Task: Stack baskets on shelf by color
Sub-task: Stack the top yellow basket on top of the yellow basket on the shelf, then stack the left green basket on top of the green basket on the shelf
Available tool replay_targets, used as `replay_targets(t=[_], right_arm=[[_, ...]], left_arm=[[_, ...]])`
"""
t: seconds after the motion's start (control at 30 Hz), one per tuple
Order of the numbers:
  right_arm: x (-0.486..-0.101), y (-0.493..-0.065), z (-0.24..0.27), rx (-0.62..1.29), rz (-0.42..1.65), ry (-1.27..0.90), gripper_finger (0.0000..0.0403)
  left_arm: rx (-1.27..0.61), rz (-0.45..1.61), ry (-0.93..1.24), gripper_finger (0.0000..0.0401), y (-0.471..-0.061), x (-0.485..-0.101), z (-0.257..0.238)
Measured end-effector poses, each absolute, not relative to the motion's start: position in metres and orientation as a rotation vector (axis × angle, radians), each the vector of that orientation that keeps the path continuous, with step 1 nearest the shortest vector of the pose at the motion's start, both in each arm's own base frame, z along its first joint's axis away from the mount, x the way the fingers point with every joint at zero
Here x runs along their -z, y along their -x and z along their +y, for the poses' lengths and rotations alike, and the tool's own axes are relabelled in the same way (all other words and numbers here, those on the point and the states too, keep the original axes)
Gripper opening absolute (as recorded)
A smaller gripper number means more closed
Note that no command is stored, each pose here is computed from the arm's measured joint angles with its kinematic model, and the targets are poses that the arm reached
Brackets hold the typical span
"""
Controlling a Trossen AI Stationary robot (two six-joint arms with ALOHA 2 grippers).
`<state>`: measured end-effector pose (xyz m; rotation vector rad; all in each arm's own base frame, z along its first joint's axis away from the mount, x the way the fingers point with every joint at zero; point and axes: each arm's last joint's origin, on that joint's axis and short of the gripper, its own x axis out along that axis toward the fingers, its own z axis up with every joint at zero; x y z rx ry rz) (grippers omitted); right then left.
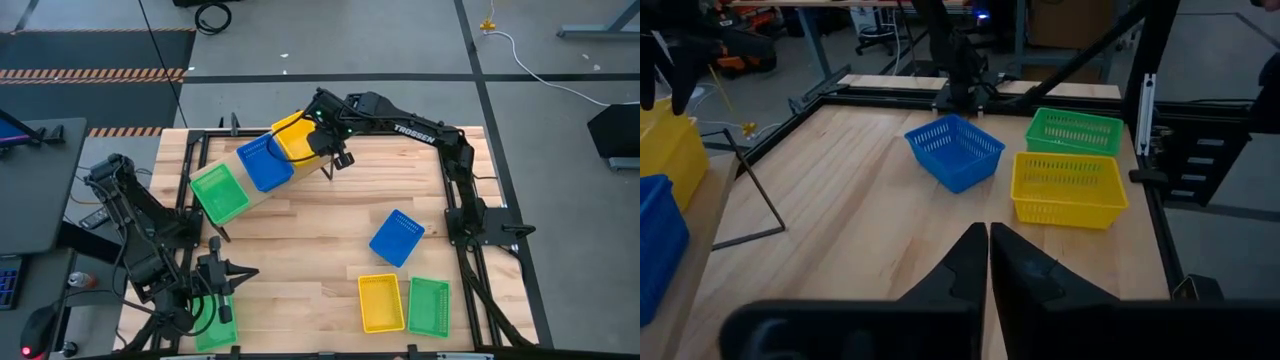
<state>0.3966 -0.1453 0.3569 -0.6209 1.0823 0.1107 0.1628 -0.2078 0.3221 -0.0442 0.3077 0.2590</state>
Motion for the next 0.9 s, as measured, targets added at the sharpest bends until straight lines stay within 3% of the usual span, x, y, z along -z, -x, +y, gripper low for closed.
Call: replay_targets(t=[0.17, 0.43, 0.67, 0.9], right_arm=[[-0.359, -0.396, -0.143, -0.11, 1.078, 0.621, 0.0141], [-0.383, -0.385, -0.126, -0.098, 1.01, 0.618, 0.0144], [-0.403, -0.374, -0.101, -0.055, 0.909, 0.26, 0.0144], [-0.393, -0.37, -0.071, -0.1, 1.051, 0.086, 0.0144]], left_arm=[[-0.242, 0.324, 0.052, 0.0019, -0.163, -0.322, -0.208], [-0.123, 0.459, 0.195, 0.003, -0.162, -0.318, -0.212], [-0.013, 0.589, 0.277, 0.0046, -0.161, -0.313, -0.218], [0.075, 0.802, 0.345, 0.0046, -0.166, -0.29, -0.236]])
